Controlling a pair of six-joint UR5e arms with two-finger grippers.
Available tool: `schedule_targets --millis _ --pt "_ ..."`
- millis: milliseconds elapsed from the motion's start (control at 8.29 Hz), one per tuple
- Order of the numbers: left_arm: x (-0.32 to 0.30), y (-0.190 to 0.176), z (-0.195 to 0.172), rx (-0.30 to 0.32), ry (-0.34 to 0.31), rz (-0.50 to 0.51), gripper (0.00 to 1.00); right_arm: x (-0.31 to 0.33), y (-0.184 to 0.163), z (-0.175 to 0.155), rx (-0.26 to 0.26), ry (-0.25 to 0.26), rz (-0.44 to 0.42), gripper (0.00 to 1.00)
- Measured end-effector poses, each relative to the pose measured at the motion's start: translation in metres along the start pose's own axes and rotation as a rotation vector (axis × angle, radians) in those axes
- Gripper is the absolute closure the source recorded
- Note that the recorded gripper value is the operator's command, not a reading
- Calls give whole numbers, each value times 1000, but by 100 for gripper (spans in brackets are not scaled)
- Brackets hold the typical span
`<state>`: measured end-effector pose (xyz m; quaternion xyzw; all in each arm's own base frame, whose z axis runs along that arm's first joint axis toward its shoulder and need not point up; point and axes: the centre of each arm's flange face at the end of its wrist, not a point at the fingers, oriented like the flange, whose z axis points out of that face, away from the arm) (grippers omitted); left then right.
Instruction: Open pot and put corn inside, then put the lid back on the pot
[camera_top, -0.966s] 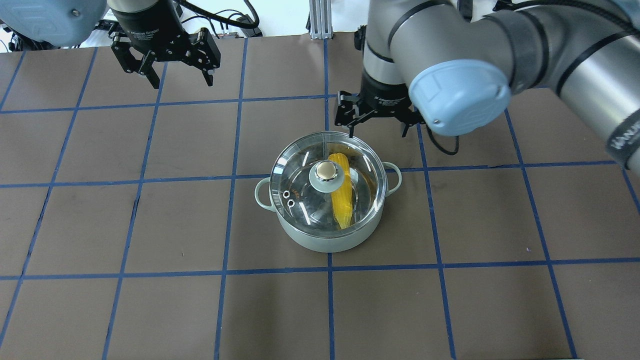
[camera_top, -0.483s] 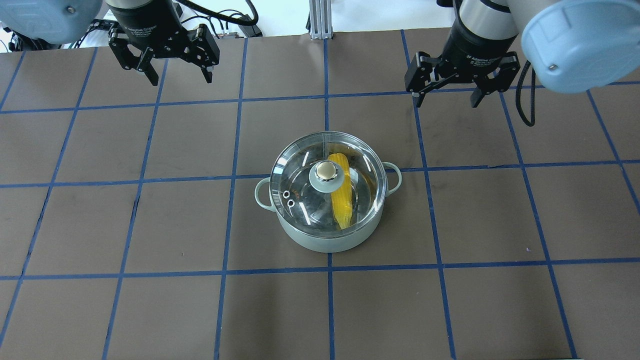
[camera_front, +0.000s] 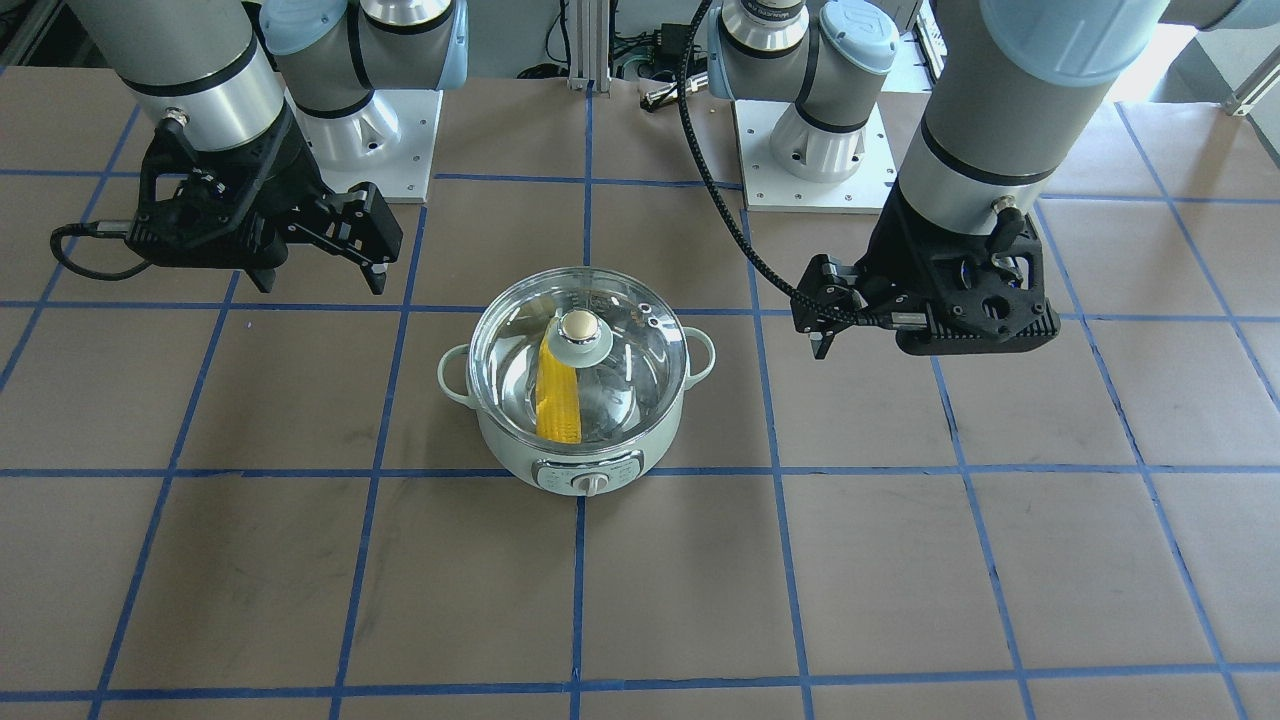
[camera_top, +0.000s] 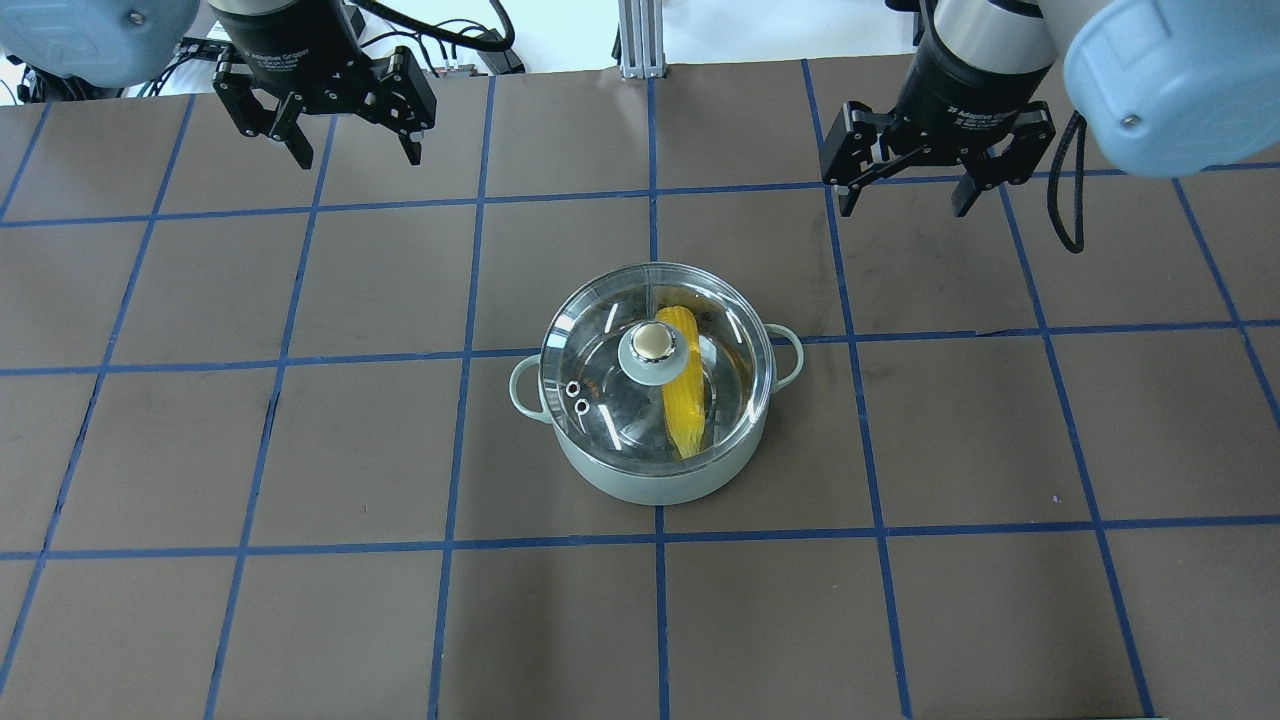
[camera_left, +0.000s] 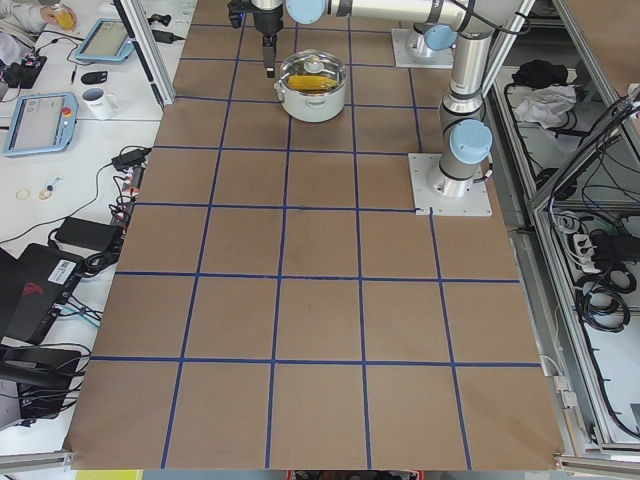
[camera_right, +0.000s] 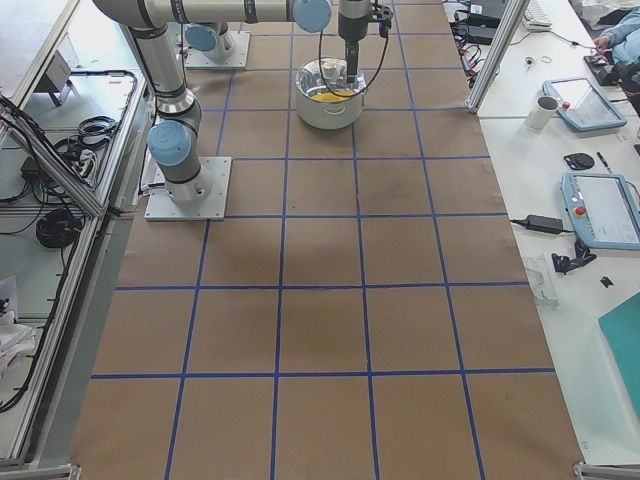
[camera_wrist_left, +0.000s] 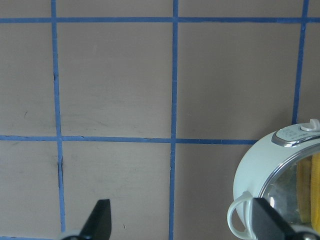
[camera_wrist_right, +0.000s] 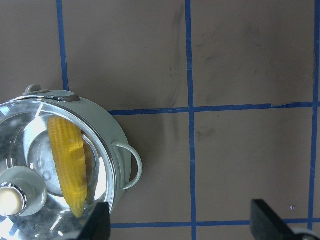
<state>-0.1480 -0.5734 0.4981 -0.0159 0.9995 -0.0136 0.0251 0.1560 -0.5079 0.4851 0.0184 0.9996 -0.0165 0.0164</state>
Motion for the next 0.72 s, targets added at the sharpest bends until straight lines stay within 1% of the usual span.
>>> schedule_targets --millis 724 --pt "-6 1 3 -14 -5 -8 0 -1 1 0 -4 -3 -2 0"
